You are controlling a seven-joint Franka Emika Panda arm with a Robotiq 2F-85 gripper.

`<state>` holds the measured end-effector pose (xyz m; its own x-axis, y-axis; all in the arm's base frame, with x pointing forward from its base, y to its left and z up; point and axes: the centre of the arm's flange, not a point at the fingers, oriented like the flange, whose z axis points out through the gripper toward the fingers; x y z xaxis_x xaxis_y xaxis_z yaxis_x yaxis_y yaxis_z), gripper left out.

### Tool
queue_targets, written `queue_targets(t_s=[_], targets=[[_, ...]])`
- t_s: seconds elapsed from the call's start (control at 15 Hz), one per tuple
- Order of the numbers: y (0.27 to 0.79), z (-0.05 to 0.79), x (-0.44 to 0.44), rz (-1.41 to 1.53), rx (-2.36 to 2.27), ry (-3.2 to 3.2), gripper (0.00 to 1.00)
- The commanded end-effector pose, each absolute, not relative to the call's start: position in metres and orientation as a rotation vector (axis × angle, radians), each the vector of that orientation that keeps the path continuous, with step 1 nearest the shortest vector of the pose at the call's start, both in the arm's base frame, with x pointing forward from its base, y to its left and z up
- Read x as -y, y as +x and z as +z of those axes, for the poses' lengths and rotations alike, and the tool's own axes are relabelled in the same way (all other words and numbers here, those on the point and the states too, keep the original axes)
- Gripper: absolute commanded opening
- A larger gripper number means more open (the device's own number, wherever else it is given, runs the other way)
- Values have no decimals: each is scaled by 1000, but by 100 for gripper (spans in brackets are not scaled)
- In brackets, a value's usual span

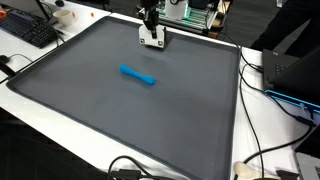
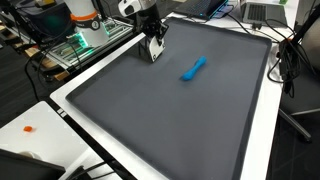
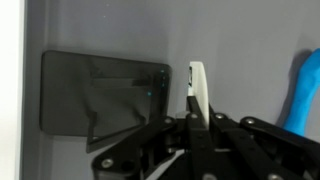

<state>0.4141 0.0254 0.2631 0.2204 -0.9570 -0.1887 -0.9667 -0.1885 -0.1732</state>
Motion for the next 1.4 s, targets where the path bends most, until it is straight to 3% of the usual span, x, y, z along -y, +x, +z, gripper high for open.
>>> queue_targets(t_s=[0.0,0.67,1.33], targets=[[431,297,-41,7,-1707,-2354,1],[519,358,-106,44,-1081,-2801,1],[592,333,-148,155,-532,-3112,1]])
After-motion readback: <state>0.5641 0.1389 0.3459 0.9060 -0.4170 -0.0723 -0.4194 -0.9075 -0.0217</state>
